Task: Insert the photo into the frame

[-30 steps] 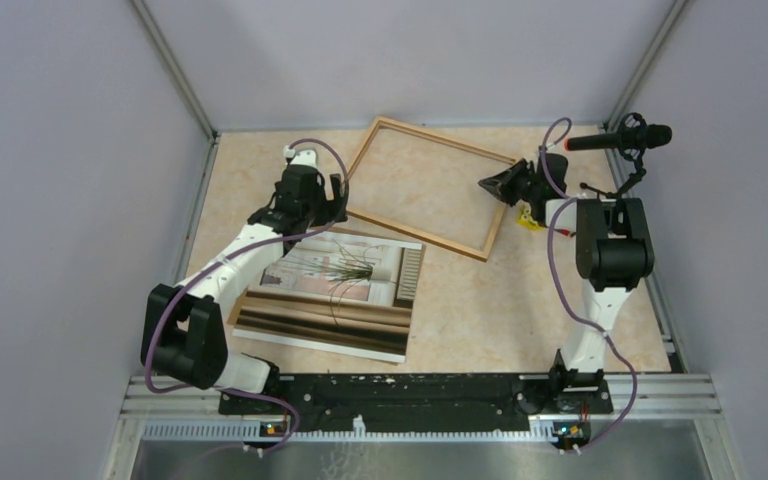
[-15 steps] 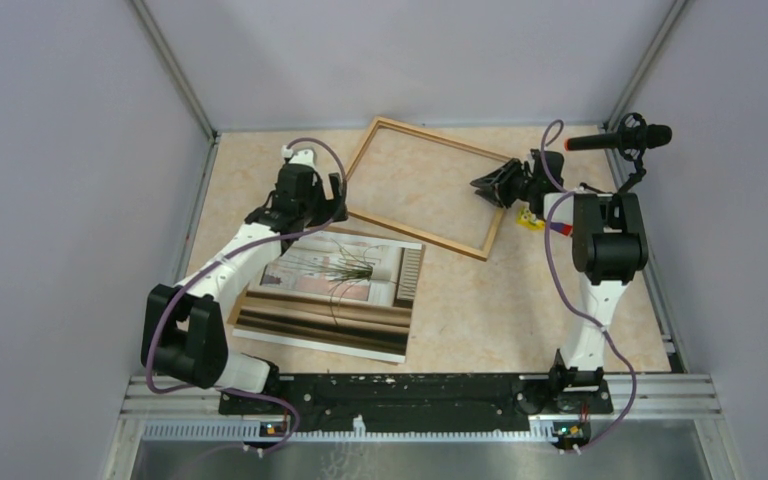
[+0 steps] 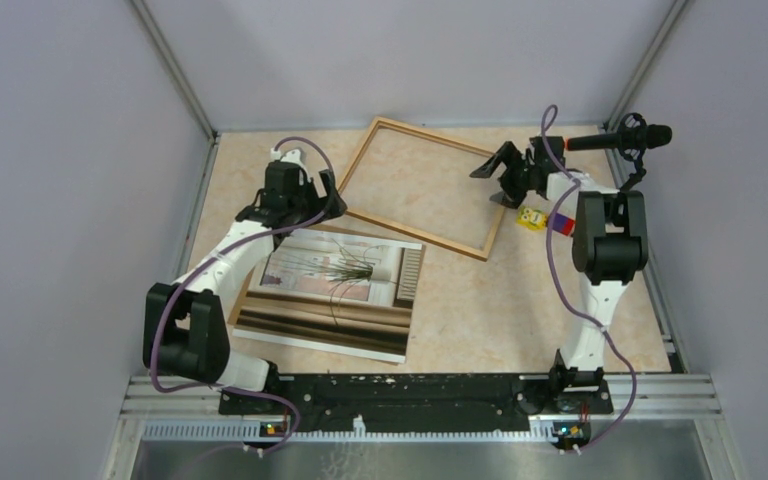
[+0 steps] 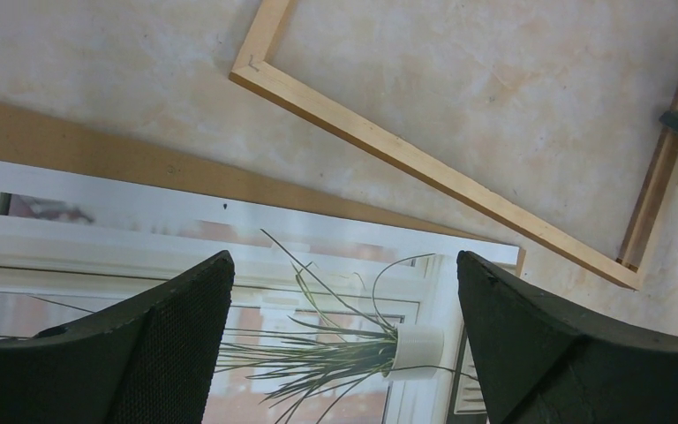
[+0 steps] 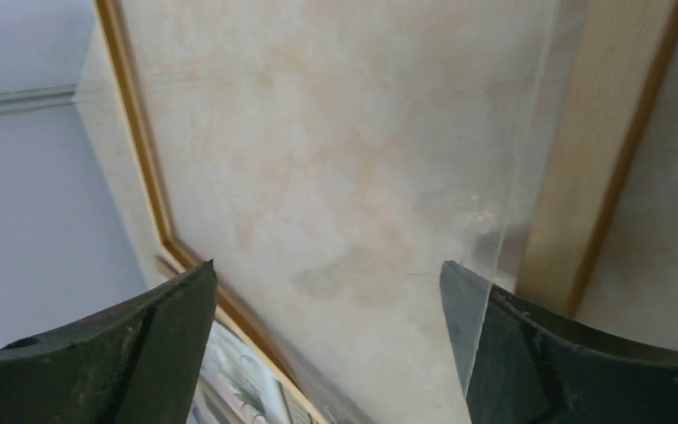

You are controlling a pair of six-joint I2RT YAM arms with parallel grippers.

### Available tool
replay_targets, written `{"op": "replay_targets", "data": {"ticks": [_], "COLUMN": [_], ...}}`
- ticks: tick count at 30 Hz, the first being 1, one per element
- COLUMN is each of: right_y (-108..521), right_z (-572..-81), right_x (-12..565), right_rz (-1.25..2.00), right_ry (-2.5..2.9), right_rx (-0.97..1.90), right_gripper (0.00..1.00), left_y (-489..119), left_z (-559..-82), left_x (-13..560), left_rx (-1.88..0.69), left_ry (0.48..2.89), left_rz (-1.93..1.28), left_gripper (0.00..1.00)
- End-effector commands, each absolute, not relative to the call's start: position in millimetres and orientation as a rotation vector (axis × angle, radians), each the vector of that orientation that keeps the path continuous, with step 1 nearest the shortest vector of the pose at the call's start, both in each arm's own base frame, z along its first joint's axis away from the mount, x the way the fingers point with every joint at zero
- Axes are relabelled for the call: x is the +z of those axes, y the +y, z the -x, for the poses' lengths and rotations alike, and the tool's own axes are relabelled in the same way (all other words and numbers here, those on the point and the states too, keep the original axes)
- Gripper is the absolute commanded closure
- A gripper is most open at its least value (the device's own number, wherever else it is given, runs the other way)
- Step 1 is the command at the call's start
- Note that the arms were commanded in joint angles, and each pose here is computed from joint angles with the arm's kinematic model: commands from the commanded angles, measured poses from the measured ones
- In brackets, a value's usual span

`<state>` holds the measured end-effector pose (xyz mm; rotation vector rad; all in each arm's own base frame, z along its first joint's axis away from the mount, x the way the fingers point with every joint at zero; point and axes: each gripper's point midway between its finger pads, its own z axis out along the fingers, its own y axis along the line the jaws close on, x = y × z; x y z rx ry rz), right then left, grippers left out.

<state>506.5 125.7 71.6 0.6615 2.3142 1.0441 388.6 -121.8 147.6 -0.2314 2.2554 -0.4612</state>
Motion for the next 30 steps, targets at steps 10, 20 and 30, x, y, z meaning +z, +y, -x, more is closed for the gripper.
{"op": "replay_targets", "data": {"ticks": [10, 20, 30], "right_y": [69.4, 72.1, 95.1], "right_z": [-458.8, -444.3, -467.7], "right_x": [95.2, 125.2, 92.2], "right_rz": [-0.370, -0.263, -0.269], "right_ry": [2.593, 2.524, 2.509], "right_rx": [0.174, -0.010, 0.171], "right_gripper": [0.01, 0.04, 0.12], "left_y": [-128.0, -125.2, -135.7], "left_z": [-393.7, -382.2, -377.9], "left_x": [173.5, 180.7, 183.0], "left_rx": [-0.493, -0.440, -0.463], "left_ry": [2.183, 2.143, 2.130], "left_rz": [0.160, 0.107, 0.068], "left_gripper": [0.01, 0.01, 0.01]}}
